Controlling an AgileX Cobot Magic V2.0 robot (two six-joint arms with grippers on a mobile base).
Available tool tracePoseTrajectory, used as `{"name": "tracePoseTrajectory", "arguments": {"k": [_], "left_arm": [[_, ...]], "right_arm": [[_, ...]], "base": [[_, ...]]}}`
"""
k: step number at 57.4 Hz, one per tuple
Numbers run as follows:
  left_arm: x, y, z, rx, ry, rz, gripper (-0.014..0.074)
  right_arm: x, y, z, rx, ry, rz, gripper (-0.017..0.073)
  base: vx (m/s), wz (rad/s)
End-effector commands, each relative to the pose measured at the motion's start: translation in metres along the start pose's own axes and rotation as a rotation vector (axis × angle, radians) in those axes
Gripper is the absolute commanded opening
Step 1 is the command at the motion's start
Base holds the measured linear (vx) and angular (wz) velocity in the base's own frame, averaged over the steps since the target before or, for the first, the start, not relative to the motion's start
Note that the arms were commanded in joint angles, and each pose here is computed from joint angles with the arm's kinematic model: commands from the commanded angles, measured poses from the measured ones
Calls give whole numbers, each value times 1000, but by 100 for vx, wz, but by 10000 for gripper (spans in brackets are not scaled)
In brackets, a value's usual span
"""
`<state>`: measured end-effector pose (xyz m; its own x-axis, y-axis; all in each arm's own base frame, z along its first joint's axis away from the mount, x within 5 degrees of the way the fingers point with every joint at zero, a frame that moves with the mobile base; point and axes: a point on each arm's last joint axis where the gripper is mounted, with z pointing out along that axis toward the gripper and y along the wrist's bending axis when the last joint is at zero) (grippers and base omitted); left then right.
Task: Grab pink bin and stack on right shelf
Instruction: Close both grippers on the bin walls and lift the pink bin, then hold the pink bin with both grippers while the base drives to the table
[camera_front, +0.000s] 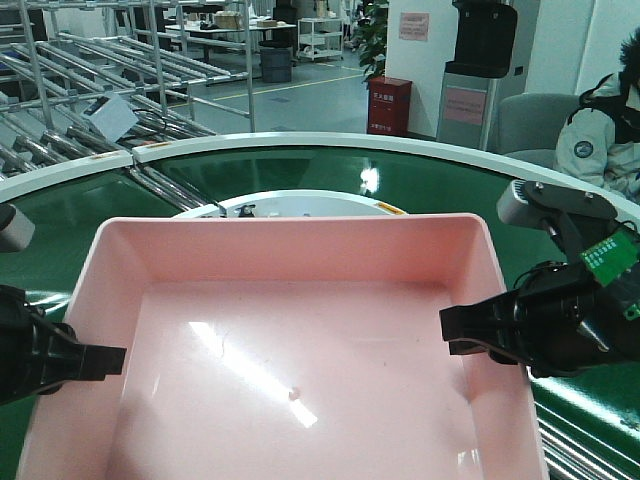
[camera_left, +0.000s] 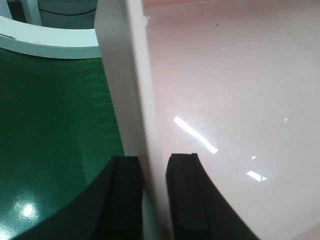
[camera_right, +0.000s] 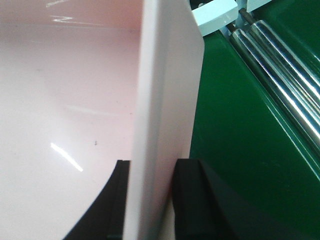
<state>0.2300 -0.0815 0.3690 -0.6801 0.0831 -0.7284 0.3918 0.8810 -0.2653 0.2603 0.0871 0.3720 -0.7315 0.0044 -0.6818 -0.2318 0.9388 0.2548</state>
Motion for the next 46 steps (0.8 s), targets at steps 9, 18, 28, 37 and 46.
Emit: {"name": "tracePoseTrajectory", "arguments": {"k": [9, 18, 28, 37, 46], "left_arm": [[-11, -6, -16, 5, -105, 29, -5], [-11, -6, -16, 5, -105, 29, -5], [-11, -6, -16, 5, -105, 29, -5], [-11, -6, -16, 5, -105, 29, -5], [-11, -6, -16, 5, -105, 29, -5]], "right_arm": [[-17, 0, -20, 17, -151, -39, -8], [-17, 0, -20, 17, -151, -39, -8], [-17, 0, -20, 17, -151, -39, -8], [-17, 0, -20, 17, -151, -39, -8], [-17, 0, -20, 17, -151, -39, -8]], "base": [[0, 0], [-1, 1], [-5, 0], [-13, 1], [-21, -1]]}}
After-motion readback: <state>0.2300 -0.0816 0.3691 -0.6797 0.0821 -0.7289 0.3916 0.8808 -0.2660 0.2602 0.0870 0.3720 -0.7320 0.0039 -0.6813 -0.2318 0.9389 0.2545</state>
